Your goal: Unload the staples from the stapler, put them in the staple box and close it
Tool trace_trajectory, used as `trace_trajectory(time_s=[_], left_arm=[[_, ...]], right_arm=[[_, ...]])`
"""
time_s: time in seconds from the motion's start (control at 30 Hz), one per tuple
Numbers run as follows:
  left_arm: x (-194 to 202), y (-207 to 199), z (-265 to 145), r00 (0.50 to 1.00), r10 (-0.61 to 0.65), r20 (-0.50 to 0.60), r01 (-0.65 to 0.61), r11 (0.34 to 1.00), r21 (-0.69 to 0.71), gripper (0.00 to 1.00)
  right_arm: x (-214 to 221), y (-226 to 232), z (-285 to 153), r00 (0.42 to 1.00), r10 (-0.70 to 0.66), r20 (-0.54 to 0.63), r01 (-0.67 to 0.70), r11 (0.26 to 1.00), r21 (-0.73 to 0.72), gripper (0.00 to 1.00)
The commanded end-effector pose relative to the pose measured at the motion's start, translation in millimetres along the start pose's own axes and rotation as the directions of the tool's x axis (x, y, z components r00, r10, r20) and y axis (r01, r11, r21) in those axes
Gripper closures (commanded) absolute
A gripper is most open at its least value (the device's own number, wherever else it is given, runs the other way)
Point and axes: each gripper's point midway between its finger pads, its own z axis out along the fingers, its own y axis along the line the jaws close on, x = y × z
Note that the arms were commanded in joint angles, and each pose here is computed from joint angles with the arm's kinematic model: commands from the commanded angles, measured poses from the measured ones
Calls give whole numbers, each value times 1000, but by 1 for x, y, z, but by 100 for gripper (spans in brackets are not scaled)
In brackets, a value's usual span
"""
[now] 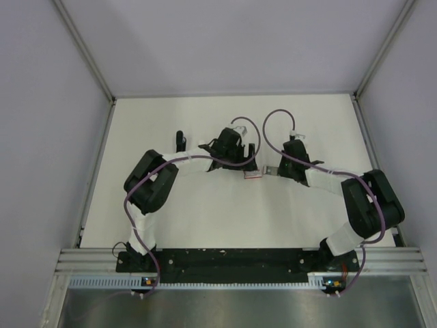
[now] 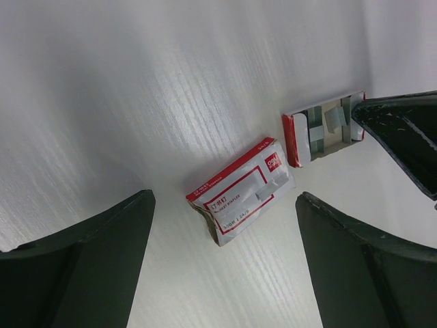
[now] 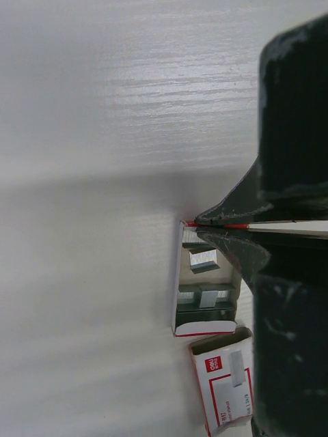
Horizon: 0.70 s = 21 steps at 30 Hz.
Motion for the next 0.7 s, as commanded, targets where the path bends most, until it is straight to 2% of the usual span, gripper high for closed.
trace_trajectory(time_s=[0.0, 0.2, 0.67], left_arm=[[7, -4, 4, 1000, -28, -4, 29, 999, 39, 11], [22, -3, 5, 998, -59, -38, 61, 997, 47, 13], [48, 10, -17, 997, -75, -19, 76, 997, 29, 15]], right_arm=[[-21, 15, 5, 999, 18, 52, -15, 998, -67, 100], [-15, 20, 6, 999, 18, 41, -14, 995, -94, 100], [22, 30, -9, 999, -32, -3, 31, 991, -133, 100]])
